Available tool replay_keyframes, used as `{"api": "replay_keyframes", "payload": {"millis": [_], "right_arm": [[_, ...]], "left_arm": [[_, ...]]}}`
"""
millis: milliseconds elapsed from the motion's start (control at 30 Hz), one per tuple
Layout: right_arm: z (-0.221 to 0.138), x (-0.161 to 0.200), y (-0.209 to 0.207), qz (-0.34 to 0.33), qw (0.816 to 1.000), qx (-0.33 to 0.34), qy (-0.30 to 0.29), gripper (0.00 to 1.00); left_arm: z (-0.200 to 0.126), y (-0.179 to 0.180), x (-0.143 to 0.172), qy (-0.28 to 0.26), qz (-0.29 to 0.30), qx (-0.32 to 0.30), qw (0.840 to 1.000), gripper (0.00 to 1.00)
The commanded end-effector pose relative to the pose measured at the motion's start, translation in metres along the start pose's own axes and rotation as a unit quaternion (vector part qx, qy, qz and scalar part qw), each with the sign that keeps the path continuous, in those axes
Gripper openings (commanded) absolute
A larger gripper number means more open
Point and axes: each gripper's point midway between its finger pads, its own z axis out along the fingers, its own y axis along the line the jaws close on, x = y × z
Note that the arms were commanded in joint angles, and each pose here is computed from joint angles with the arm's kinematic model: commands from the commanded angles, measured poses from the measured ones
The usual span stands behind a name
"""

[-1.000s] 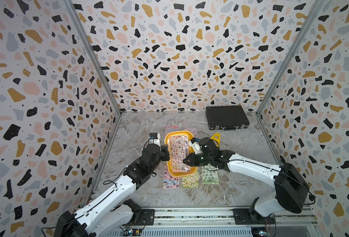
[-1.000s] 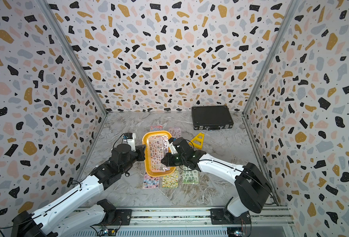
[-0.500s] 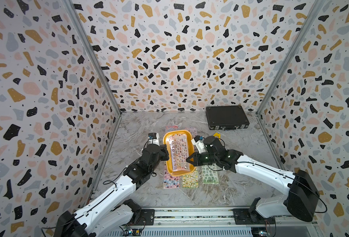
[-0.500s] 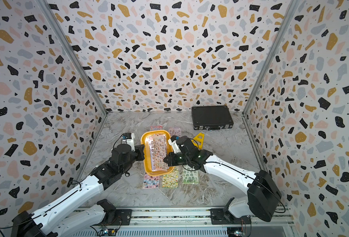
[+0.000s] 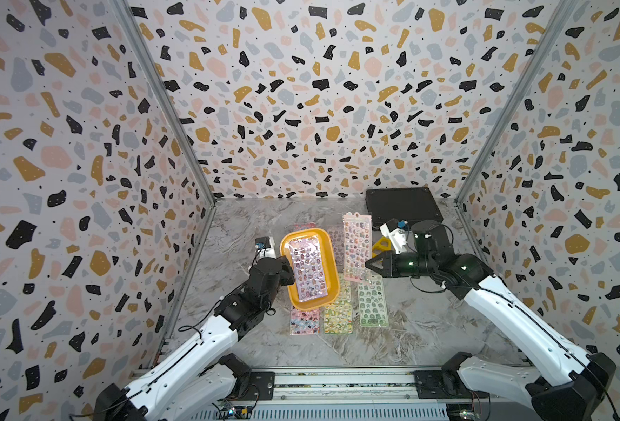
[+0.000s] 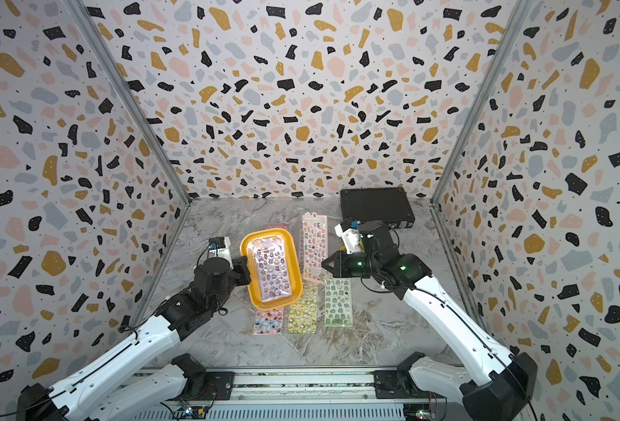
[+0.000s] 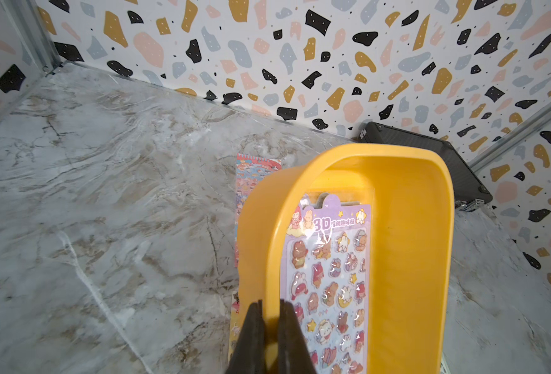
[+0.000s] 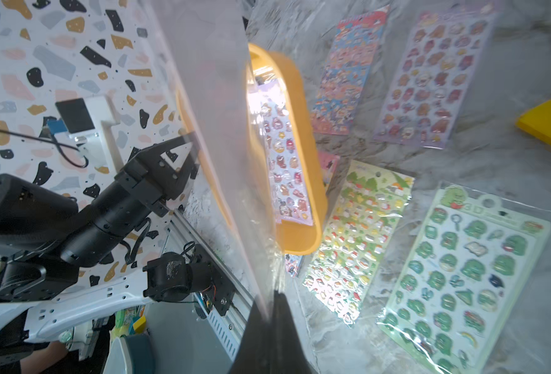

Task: Take the stickers out of the storage box
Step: Place the sticker at the center of the board.

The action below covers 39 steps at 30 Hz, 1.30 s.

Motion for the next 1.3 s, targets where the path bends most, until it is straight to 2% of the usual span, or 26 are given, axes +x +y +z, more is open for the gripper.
{"api": "replay_keyframes", "payload": {"millis": [0,100,200,300,367,400,500,600,700,833,933,1067,1267], "right_arm": [[-0.022,0.01,-0.03,0.039,0.998,0.037,0.034,0.0],[-0.036,-0.003,-0.075,0.11,0.992,0.061,0.011,0.0],[-0.044,-0.008,-0.112,0.149,0.983,0.106,0.004,0.0],[-0.047,-0.007,-0.143,0.148,0.971,0.184,0.027,0.0],[-0.053,-0.006,-0.171,0.147,0.953,0.259,0.048,0.0],[-0.052,-0.006,-0.18,0.153,0.948,0.273,0.061,0.0],[-0.043,-0.011,-0.197,0.169,0.938,0.287,0.096,0.0],[-0.037,-0.019,-0.223,0.184,0.921,0.319,0.124,0.0],[-0.025,-0.023,-0.248,0.21,0.909,0.321,0.165,0.0],[-0.008,-0.035,-0.273,0.266,0.907,0.275,0.178,0.0],[-0.004,-0.039,-0.288,0.269,0.897,0.282,0.207,0.0],[-0.002,-0.023,-0.309,0.284,0.873,0.294,0.266,0.0],[-0.008,-0.002,-0.332,0.286,0.843,0.336,0.308,0.0]], "left_arm": [[-0.011,-0.003,-0.029,-0.05,-0.025,-0.001,0.998,0.0],[-0.013,0.002,-0.03,-0.057,-0.029,-0.01,0.998,0.0],[-0.015,0.004,-0.031,-0.062,-0.031,-0.013,0.998,0.0],[-0.016,0.005,-0.032,-0.064,-0.034,-0.012,0.997,0.0],[-0.016,0.004,-0.032,-0.065,-0.035,-0.008,0.997,0.0],[-0.015,0.003,-0.031,-0.065,-0.035,-0.007,0.997,0.0],[-0.014,0.0,-0.03,-0.061,-0.037,0.0,0.997,0.0],[-0.014,-0.002,-0.029,-0.06,-0.038,0.008,0.997,0.0],[-0.013,-0.004,-0.029,-0.059,-0.038,0.011,0.997,0.0],[-0.013,-0.006,-0.03,-0.058,-0.036,0.016,0.998,0.0],[-0.012,-0.008,-0.029,-0.056,-0.036,0.02,0.998,0.0],[-0.008,-0.01,-0.025,-0.05,-0.036,0.023,0.998,0.0],[-0.008,-0.011,-0.025,-0.05,-0.039,0.028,0.998,0.0]]}}
